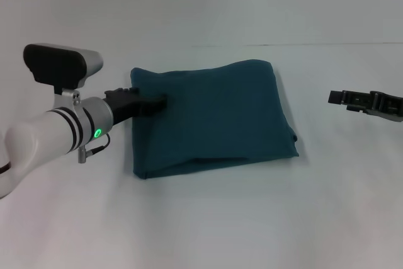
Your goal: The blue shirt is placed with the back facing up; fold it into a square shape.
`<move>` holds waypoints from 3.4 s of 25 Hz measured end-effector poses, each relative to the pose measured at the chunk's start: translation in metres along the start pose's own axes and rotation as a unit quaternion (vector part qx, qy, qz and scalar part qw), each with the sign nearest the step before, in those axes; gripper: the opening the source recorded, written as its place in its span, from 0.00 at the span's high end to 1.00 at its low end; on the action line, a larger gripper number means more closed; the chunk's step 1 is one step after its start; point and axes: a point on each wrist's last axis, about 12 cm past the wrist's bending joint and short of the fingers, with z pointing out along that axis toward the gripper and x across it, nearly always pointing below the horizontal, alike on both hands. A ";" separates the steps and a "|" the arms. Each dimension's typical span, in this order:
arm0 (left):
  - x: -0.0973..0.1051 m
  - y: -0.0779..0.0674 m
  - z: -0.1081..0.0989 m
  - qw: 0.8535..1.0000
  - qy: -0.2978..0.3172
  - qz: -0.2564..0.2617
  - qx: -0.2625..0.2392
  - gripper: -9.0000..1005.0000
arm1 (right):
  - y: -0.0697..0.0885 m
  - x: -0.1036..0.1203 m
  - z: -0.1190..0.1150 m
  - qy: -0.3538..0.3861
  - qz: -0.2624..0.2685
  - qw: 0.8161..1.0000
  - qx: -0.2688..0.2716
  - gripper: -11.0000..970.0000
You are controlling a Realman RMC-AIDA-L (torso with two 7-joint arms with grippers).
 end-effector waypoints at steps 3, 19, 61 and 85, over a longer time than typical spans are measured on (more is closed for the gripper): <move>0.001 -0.002 0.000 1.000 0.002 0.009 0.008 0.20 | 0.000 0.000 0.000 0.000 0.000 1.000 0.000 0.23; -0.006 0.002 -0.001 1.000 -0.008 -0.001 0.005 0.82 | 0.000 0.000 0.000 -0.002 0.000 1.000 0.002 0.23; -0.037 0.015 -0.005 0.998 -0.054 0.016 -0.018 0.96 | 0.004 0.000 0.004 -0.006 -0.008 1.000 -0.008 0.24; -0.035 0.047 -0.037 0.991 -0.110 -0.063 -0.037 0.83 | 0.005 -0.002 0.003 -0.006 -0.011 1.000 -0.009 0.22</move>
